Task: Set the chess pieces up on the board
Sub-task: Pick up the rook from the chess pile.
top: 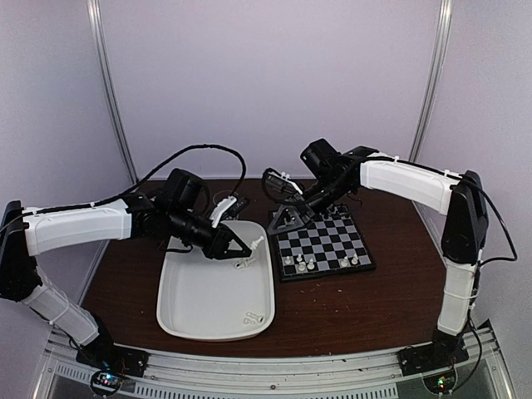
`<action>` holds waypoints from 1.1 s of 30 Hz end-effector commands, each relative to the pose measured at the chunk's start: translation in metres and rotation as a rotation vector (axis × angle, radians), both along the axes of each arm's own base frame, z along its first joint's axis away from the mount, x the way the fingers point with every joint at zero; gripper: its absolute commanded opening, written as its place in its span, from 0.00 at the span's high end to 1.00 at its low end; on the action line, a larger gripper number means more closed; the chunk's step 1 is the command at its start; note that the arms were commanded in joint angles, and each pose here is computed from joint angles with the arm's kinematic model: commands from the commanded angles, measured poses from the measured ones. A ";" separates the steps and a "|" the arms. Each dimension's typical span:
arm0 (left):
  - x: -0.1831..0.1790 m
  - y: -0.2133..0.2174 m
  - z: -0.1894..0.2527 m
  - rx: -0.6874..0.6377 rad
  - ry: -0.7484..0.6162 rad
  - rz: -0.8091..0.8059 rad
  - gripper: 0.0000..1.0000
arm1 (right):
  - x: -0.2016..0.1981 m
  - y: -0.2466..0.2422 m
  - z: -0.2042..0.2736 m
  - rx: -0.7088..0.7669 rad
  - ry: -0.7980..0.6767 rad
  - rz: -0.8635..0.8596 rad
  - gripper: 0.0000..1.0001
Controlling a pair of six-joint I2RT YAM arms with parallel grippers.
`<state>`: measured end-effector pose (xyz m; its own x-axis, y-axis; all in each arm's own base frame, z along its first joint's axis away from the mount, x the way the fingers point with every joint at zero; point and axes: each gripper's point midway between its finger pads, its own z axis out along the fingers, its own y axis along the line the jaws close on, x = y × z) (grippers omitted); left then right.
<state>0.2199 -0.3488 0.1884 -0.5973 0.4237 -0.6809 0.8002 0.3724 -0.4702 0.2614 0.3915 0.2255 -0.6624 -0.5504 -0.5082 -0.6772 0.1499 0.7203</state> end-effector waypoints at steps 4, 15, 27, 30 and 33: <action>0.000 -0.015 0.028 -0.080 -0.056 -0.050 0.94 | -0.004 0.015 0.003 0.033 0.044 0.029 0.52; -0.002 -0.020 0.027 -0.085 -0.048 -0.068 0.94 | -0.009 0.026 0.004 0.076 0.125 0.049 0.60; 0.001 -0.019 0.025 -0.072 -0.062 -0.058 0.94 | -0.012 0.027 -0.001 0.078 0.156 0.051 0.71; 0.002 -0.018 0.026 -0.073 -0.070 -0.050 0.94 | -0.012 0.026 -0.004 0.070 0.155 0.050 0.70; 0.003 -0.018 0.027 -0.074 -0.078 -0.044 0.94 | -0.012 0.026 -0.008 0.060 0.155 0.049 0.70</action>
